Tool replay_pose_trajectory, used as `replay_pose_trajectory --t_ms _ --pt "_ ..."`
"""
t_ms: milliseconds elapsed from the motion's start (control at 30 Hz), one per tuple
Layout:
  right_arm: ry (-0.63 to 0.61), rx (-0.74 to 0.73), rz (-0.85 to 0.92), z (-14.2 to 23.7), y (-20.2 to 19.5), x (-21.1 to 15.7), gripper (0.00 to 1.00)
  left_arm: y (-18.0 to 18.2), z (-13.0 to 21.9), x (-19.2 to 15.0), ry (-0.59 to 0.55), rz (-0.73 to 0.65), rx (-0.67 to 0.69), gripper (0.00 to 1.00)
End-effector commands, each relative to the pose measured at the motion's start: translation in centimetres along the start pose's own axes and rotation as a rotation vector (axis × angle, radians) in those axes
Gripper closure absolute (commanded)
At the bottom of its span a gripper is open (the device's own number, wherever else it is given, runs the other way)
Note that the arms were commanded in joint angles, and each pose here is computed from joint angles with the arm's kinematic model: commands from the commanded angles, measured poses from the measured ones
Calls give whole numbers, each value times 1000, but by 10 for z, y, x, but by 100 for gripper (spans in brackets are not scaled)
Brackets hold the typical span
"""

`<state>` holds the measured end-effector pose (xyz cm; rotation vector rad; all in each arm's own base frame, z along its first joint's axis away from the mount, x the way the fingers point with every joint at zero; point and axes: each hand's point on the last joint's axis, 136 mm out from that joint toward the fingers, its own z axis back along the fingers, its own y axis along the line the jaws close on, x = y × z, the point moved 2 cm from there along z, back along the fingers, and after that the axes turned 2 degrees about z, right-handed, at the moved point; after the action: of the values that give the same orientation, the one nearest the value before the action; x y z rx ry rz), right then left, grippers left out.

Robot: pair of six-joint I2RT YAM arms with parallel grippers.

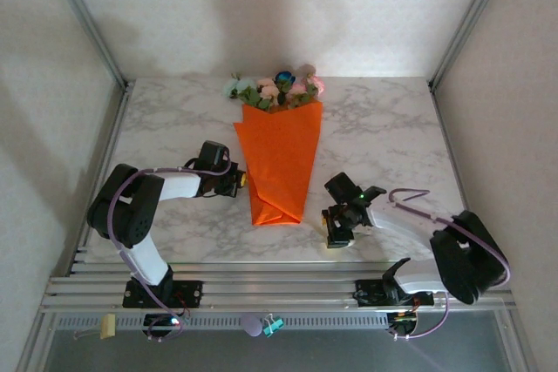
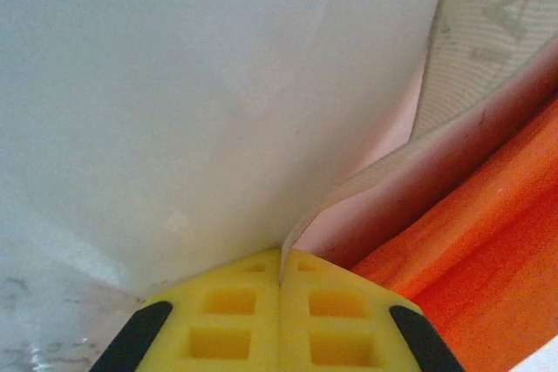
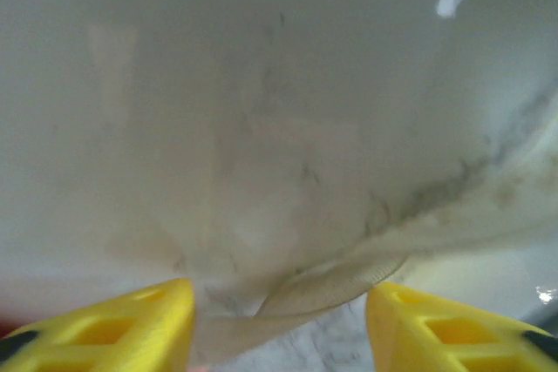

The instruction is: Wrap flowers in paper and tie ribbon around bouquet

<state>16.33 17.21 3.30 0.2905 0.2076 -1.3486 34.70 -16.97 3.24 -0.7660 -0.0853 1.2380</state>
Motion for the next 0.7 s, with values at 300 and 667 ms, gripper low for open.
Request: replay_pose_trajectory --t_ms 300,667 --pt "-131 82 105 14 93 28 100 -5 8 23 -21 -18 22 100" --pt "-151 140 186 25 205 61 100 -66 -28 61 -47 -79 33 100"
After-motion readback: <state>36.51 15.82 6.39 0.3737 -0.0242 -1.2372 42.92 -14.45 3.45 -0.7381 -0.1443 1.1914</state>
